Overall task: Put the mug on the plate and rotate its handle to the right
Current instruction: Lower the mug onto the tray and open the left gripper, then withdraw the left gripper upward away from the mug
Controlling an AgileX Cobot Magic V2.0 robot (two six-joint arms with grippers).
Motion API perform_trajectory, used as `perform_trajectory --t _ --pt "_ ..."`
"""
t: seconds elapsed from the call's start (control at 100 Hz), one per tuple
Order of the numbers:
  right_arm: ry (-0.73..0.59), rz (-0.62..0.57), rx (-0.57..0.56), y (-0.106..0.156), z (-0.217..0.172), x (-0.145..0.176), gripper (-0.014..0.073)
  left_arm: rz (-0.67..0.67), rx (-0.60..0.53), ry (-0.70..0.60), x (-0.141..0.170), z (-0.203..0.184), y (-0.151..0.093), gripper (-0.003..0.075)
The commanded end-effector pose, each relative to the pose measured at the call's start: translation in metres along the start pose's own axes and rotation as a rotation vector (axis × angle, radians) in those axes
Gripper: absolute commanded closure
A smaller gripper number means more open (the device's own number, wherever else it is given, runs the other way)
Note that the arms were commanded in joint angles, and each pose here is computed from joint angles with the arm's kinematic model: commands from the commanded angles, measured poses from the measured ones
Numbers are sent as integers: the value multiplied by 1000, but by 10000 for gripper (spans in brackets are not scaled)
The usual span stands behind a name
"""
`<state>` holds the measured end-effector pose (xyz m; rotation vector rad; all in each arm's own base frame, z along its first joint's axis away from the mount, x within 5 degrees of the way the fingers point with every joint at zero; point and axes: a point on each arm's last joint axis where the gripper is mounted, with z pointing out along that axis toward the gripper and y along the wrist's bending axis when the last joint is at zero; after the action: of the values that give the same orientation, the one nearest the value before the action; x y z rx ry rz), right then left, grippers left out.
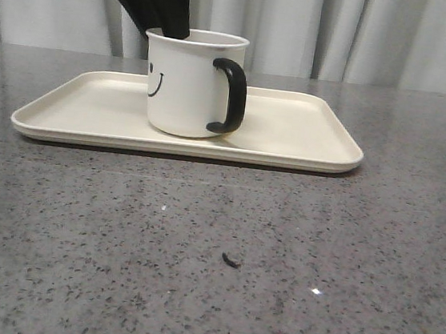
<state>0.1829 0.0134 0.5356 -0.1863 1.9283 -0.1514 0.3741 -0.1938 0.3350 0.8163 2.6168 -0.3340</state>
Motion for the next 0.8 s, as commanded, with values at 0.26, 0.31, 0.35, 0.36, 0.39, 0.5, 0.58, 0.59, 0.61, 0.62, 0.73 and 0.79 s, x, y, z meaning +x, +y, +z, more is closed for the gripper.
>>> perform_trajectory --t 0.26,0.31,0.35,0.36,0.39,0.5,0.58,0.59,0.61,0.62,0.73,0.79 --pt "-100 -13 23 -4 -11 -11 1 54 -3 -284 -22 -92 -20 404" --pt "-100 -13 23 -4 -11 -11 1 63 -8 -329 -23 -107 -23 404" --pt "-100 -13 23 -4 -11 -11 1 68 -14 -363 -23 -119 -24 404" --pt "-100 -13 23 -4 -11 -11 1 71 -18 -375 -22 -124 -25 404" --pt "-100 -13 23 -4 -11 -11 1 76 -28 -399 -21 -133 -26 404" --pt "-96 -13 23 -4 -11 -11 1 93 -94 -481 -10 -172 -29 407" --pt "-96 -13 23 -4 -11 -11 1 98 -170 -525 1 -198 -29 407" --pt "-96 -13 23 -4 -11 -11 1 100 -184 -533 3 -202 -29 407" --pt "-98 -13 23 -4 -11 -11 1 102 -205 -540 6 -207 -28 407" --pt "-98 -13 23 -4 -11 -11 1 101 -213 -549 8 -212 -29 407" --pt "-101 -9 17 -3 -11 -11 1 68 -322 -622 29 -250 -29 407" --pt "-102 -7 14 -3 -11 -12 1 57 -374 -665 43 -271 -30 407"
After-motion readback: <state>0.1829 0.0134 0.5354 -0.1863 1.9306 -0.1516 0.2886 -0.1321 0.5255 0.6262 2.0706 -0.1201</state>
